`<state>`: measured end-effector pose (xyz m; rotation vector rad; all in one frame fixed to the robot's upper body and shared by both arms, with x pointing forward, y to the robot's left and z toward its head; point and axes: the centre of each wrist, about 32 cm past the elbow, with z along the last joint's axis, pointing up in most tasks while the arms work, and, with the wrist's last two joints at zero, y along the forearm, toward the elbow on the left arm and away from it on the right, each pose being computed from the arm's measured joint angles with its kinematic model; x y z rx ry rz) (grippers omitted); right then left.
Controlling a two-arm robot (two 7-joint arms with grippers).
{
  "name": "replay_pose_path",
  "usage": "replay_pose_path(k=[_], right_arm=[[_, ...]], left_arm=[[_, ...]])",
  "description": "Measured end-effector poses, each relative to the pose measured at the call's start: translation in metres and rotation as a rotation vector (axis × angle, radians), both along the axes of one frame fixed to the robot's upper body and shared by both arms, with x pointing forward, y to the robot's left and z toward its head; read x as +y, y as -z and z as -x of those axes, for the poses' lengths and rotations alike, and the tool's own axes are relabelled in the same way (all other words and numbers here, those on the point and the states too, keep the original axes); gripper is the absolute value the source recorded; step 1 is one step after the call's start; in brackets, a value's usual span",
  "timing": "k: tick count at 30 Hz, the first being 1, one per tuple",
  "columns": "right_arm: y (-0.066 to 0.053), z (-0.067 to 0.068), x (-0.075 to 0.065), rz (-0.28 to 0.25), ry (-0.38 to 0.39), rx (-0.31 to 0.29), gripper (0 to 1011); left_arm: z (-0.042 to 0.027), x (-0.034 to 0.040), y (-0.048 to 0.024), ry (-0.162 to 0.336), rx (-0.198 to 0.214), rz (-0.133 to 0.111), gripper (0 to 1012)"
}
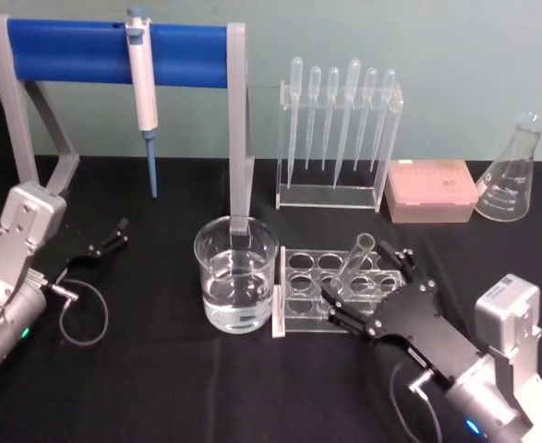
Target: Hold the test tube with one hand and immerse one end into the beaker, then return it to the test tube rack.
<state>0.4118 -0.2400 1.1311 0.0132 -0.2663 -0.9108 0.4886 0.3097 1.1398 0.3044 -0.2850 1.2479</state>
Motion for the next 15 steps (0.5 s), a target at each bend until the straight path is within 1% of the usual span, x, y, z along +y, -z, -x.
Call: replay_pose_path(k=[1, 4, 6, 7, 10, 15], right_arm=[[0.005, -0.001, 0.002, -0.012, 0.0, -0.011, 1010], [0.013, -0.004, 0.006, -0.039, 0.003, -0.031, 1010], [0.017, -0.005, 0.008, -0.055, 0.006, -0.04, 1010], [0.019, -0.006, 0.01, -0.07, 0.007, -0.052, 1011], [0.023, -0.008, 0.012, -0.091, 0.008, -0.067, 1010], [0.025, -0.012, 0.016, -0.109, 0.0, -0.07, 1010]], left_arm=[[0.0, 0.0, 0.0, 0.0, 0.0, 0.0, 1000], [0.0, 0.0, 0.0, 0.0, 0.0, 0.0, 1000], [0.0, 0.0, 0.0, 0.0, 0.0, 0.0, 1000], [0.0, 0.0, 0.0, 0.0, 0.0, 0.0, 1000], [0.0, 0.0, 0.0, 0.0, 0.0, 0.0, 1000], [0.0, 0.0, 0.0, 0.0, 0.0, 0.0, 1000]])
